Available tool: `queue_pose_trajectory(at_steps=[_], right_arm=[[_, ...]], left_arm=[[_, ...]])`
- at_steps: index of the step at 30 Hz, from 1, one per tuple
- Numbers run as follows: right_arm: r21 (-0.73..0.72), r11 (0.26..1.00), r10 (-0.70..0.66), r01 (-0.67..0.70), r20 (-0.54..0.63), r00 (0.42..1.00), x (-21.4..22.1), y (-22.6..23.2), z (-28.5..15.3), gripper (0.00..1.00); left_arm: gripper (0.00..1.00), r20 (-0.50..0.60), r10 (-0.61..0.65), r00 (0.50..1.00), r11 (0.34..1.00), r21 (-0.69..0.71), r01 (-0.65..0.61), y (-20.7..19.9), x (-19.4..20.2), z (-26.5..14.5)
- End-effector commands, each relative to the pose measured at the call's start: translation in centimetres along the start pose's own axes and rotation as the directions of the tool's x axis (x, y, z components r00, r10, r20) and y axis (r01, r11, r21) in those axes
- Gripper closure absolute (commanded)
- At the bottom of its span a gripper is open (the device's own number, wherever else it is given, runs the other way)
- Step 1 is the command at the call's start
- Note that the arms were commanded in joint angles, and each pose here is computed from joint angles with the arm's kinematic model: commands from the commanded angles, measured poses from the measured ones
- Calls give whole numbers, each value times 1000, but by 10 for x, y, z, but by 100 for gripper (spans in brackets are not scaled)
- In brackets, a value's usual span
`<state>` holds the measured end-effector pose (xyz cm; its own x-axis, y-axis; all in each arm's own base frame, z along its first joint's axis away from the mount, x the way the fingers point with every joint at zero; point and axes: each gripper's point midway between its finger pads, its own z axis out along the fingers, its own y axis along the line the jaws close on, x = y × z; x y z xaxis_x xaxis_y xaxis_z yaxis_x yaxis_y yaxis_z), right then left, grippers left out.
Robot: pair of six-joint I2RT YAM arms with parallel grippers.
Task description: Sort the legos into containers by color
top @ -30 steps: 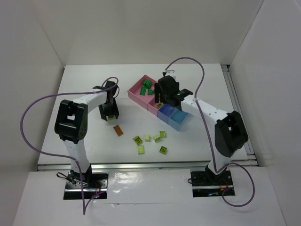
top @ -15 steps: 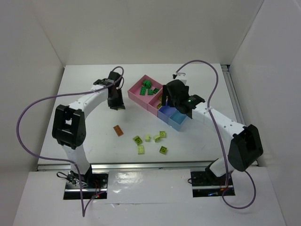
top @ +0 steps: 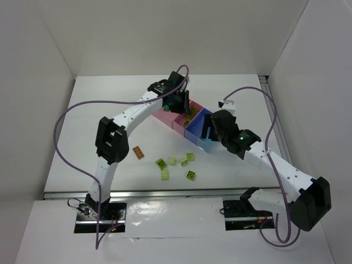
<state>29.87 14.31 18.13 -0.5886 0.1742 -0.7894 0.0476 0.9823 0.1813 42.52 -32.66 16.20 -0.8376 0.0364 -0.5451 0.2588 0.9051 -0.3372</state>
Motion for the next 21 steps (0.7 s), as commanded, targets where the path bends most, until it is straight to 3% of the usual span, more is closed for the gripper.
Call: queue_pose_trajectory(at_steps=[1, 2, 3, 7, 13, 16, 21], right_arm=[[-102, 995, -17, 6, -112, 994, 40, 9, -14, 17], [-93, 996, -18, 5, -140, 990, 54, 4, -14, 17], [-96, 995, -5, -10, -158, 987, 63, 6, -18, 17], [-140, 990, -30, 2, -197, 980, 84, 11, -25, 17], [-371, 915, -272, 161, -271, 923, 132, 50, -42, 18], [-471, 860, -352, 195, -272, 896, 154, 68, -58, 17], [-482, 828, -483, 287, -352, 802, 199, 64, -54, 12]], left_arm=[[59, -21, -18, 1000, 999, -33, 17, -4, -5, 16], [56, -51, -21, 998, 999, -49, 18, 1, 2, 31], [44, -67, -23, 997, 998, -57, 19, 2, 4, 33], [22, -52, -21, 998, 998, -60, 18, 1, -2, 32], [21, -9, 27, 1000, 1000, 13, -27, -16, -13, -26], [21, 62, 52, 997, 998, -21, -51, -11, -21, -67], [21, 118, 21, 993, 998, -53, -15, 12, -26, -111]])
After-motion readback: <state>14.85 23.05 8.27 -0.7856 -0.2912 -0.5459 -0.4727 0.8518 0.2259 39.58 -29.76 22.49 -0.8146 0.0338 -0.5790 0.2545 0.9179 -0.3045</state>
